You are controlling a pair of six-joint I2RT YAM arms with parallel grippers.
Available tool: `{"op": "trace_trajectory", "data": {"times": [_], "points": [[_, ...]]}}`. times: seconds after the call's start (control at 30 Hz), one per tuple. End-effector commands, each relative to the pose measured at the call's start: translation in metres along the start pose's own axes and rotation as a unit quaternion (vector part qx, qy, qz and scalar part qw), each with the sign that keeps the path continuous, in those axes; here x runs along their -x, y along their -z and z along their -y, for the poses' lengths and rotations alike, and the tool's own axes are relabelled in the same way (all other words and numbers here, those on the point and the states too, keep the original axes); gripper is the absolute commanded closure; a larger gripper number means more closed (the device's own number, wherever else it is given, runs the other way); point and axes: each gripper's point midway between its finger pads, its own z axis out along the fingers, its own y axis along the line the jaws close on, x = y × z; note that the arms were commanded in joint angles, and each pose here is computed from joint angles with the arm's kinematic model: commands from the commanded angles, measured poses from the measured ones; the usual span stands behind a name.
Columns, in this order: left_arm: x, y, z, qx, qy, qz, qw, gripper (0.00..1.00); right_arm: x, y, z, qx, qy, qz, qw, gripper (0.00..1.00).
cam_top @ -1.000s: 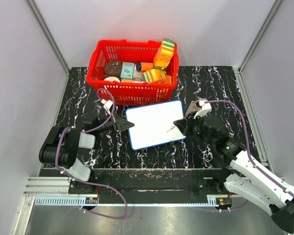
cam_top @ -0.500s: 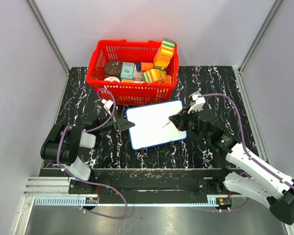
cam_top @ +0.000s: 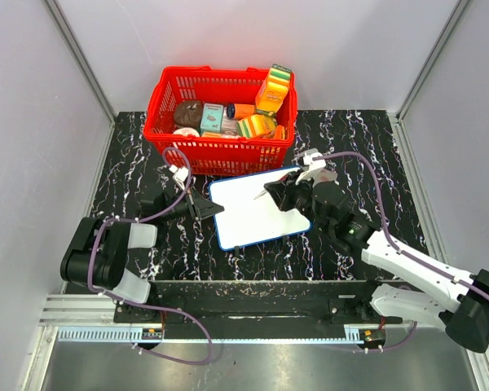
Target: Write a sentence on the whiteboard
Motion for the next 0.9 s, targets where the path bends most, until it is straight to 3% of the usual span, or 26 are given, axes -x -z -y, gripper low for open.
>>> {"op": "trace_trajectory", "data": {"times": [0.0,0.87], "points": [[0.007,-0.001,-0.013,0.034,-0.053,0.01,0.998,1.0,0.038,-0.01,-0.017,0.024,0.001,0.09,0.996,1.0],[0.006,-0.005,-0.012,0.024,-0.045,0.007,0.999,1.0,0.031,-0.063,-0.052,0.036,0.036,0.129,0.99,1.0]]}}
